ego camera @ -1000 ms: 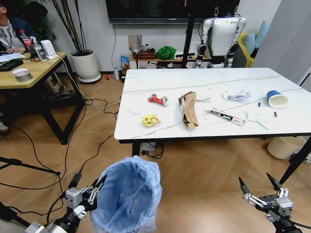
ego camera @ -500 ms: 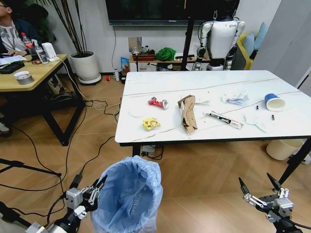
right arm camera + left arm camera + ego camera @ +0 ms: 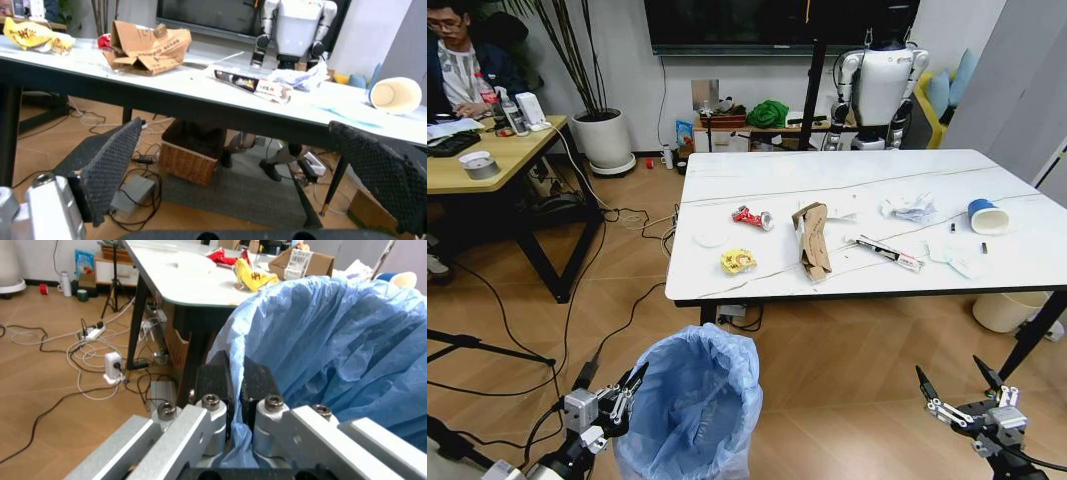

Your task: Pick up the trash bin and place the trash from the table into it.

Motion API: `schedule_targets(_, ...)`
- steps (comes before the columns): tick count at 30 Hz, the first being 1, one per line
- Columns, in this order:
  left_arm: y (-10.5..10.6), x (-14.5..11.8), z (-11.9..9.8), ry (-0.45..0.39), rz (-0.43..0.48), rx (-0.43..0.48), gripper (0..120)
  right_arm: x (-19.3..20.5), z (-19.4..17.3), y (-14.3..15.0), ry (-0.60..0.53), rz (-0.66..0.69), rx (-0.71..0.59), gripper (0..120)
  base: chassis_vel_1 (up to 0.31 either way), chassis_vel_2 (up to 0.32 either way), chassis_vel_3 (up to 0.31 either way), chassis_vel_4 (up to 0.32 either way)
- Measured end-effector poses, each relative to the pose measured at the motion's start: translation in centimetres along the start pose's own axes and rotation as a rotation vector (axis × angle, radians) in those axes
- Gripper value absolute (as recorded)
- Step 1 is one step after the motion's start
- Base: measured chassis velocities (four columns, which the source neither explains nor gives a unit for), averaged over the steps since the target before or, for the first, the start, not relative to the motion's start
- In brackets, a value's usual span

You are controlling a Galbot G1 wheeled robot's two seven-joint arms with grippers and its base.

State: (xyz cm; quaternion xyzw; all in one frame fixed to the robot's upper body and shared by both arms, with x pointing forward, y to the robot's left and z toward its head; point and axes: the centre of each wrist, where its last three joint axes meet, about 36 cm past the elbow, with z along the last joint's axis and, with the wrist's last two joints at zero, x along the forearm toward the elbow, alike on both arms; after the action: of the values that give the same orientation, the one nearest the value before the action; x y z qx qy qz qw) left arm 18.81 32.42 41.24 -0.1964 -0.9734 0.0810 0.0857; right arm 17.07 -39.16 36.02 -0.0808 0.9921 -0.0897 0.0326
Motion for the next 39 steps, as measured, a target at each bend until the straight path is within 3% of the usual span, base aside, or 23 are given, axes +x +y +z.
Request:
schedule_targets(17, -0.2, 0.0, 0.1, -0.001, -0.001, 0.002, 0, 0.1, -0.2, 0.1, -0.006, -0.004, 0.002, 100, 0.0, 0.0, 0.0, 0.0)
schedule_targets(39, -1.3, 0.5, 0.3, -0.009, -0.067, 0.025, 0, -0.4, -0.2, 0.1, -0.025, 0.028, 0.004, 100, 0.0, 0.0, 0.0, 0.0)
